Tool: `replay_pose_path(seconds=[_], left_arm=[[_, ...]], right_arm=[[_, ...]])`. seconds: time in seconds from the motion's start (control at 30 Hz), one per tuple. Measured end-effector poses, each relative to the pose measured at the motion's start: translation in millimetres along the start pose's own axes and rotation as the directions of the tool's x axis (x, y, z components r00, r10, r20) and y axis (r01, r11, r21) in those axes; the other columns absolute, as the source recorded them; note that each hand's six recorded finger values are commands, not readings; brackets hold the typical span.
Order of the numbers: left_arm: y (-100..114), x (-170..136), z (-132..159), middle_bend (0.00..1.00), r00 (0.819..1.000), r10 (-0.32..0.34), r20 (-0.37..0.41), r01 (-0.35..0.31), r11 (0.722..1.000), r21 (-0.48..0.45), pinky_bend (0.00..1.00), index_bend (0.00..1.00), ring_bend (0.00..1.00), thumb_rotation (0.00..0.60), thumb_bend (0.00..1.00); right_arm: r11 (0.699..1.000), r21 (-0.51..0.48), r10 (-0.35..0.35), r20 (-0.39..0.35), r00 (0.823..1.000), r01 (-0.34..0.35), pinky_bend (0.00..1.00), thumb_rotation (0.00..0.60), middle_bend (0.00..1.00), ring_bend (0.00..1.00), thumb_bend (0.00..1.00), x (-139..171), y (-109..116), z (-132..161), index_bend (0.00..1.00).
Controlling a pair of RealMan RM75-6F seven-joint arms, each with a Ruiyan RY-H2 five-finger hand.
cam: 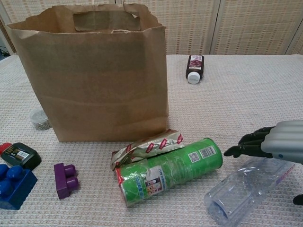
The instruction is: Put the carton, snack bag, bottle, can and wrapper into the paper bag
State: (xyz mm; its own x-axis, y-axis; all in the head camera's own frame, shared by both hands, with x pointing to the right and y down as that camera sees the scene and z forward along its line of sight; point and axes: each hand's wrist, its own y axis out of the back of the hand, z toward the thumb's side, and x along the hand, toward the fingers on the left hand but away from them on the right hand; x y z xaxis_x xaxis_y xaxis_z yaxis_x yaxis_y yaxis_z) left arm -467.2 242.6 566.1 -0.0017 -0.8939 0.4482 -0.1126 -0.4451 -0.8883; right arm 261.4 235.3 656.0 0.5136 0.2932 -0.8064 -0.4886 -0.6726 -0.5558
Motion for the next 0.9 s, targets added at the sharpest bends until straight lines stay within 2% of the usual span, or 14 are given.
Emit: replay_pose_path(seconds=[0.2,0.23,0.33,0.4,0.47,0.57,0.7,0.8,0.9], left_arm=[[0,0,0,0.00,1.000,-0.001,0.001,0.001,1.000,-0.001,0.00,0.00,0.00,0.600,0.36],[0,0,0,0.00,1.000,-0.001,0.001,0.001,1.000,-0.001,0.00,0.00,0.00,0.600,0.37],[0,0,0,0.00,1.000,0.000,0.001,0.000,1.000,0.000,0.00,0.00,0.00,0.600,0.37],[0,0,0,0.00,1.000,0.000,0.001,0.000,1.000,0.000,0.00,0.00,0.00,0.600,0.36],[0,0,0,0.00,1.000,0.000,0.000,0.000,1.000,-0.001,0.00,0.00,0.00,0.600,0.36],[0,0,0,0.00,1.000,0.000,0.001,0.000,1.000,-0.001,0.00,0.00,0.00,0.600,0.37],[0,0,0,0.00,1.000,-0.001,0.003,0.001,1.000,0.001,0.00,0.00,0.00,0.600,0.37],[0,0,1,0.00,1.000,0.000,0.004,0.000,1.000,0.002,0.00,0.00,0.00,0.600,0.37],[0,0,1,0.00,1.000,0.000,0.005,0.000,1.000,0.004,0.00,0.00,0.00,0.600,0.37]], right_arm=[[1.000,0.010,0.012,0.009,1.000,-0.013,0.27,0.600,0.25,0.17,0.07,-5,-9,0,0.20],[1.000,0.011,0.013,0.010,1.000,-0.013,0.32,0.600,0.28,0.22,0.10,-5,-10,0,0.25],[1.000,0.014,0.013,0.012,1.000,-0.013,0.61,0.600,0.48,0.49,0.22,-6,-12,0,0.51],[1.000,0.018,0.007,0.017,1.000,-0.008,0.66,0.600,0.52,0.53,0.23,-6,-12,-1,0.57],[1.000,0.013,-0.012,0.034,0.999,0.012,0.66,0.600,0.53,0.54,0.24,-4,-9,-5,0.59],[0.997,-0.007,-0.075,0.087,0.993,0.076,0.66,0.600,0.54,0.55,0.25,3,5,-19,0.61],[0.982,-0.044,-0.172,0.180,0.968,0.183,0.66,0.600,0.54,0.55,0.26,20,28,-46,0.62],[0.961,-0.068,-0.246,0.242,0.938,0.270,0.66,0.600,0.54,0.55,0.26,34,46,-64,0.62],[0.926,-0.077,-0.333,0.296,0.895,0.370,0.66,0.600,0.54,0.55,0.26,46,67,-78,0.62]])
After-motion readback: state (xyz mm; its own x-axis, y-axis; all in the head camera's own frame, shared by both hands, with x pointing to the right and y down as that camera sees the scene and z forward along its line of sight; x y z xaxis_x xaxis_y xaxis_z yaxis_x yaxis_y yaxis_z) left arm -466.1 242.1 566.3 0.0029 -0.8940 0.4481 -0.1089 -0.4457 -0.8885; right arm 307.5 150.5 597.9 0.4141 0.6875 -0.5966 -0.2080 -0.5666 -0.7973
